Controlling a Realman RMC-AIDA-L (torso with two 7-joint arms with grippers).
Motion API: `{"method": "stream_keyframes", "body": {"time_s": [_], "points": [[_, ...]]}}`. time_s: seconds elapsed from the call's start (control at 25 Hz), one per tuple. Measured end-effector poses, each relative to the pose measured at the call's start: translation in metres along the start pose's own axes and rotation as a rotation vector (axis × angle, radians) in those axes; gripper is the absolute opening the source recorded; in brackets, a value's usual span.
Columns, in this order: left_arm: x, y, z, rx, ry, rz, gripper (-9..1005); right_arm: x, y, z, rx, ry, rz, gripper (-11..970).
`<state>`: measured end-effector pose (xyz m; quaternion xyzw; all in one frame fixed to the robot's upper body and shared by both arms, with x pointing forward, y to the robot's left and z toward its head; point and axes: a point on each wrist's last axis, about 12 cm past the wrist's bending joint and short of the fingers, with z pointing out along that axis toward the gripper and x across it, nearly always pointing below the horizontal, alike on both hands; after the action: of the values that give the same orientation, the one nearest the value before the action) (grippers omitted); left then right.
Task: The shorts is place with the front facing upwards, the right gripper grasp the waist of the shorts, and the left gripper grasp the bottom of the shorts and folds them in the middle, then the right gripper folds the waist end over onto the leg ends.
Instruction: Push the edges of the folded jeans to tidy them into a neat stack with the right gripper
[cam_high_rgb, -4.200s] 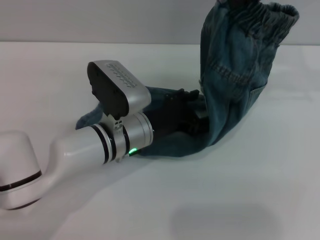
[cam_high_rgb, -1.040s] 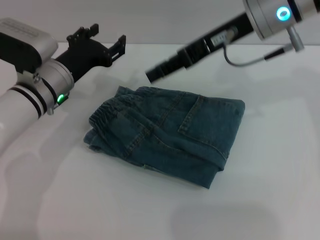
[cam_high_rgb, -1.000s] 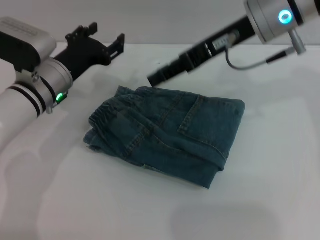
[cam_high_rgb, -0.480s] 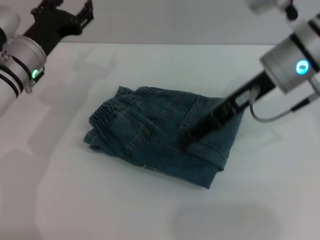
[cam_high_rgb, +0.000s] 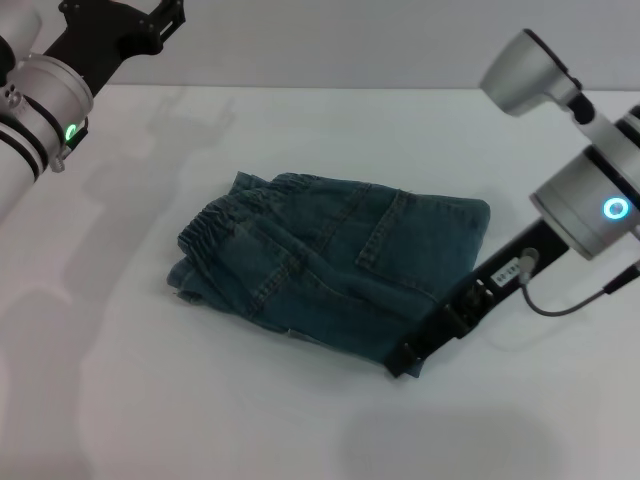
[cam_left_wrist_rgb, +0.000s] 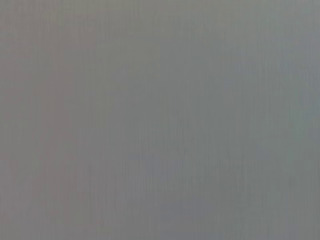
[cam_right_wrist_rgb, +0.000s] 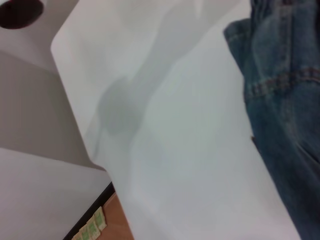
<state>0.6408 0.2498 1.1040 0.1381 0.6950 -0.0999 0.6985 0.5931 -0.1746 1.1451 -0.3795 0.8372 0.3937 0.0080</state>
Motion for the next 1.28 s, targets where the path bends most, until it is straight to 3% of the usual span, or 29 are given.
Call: {"method": "stream_keyframes", "body": {"time_s": [0.6, 1.28], "points": [[-0.002, -0.004, 0.003, 0.008, -0.007, -0.006, 765, 0.026, -0.027, -0.011, 0.116, -0.018, 0.094, 447], [-0.001, -0.006, 0.003, 0.014, -0.005, -0.018, 766, 0.015, -0.037, -0.013, 0.217, -0.084, 0.095, 446]]}}
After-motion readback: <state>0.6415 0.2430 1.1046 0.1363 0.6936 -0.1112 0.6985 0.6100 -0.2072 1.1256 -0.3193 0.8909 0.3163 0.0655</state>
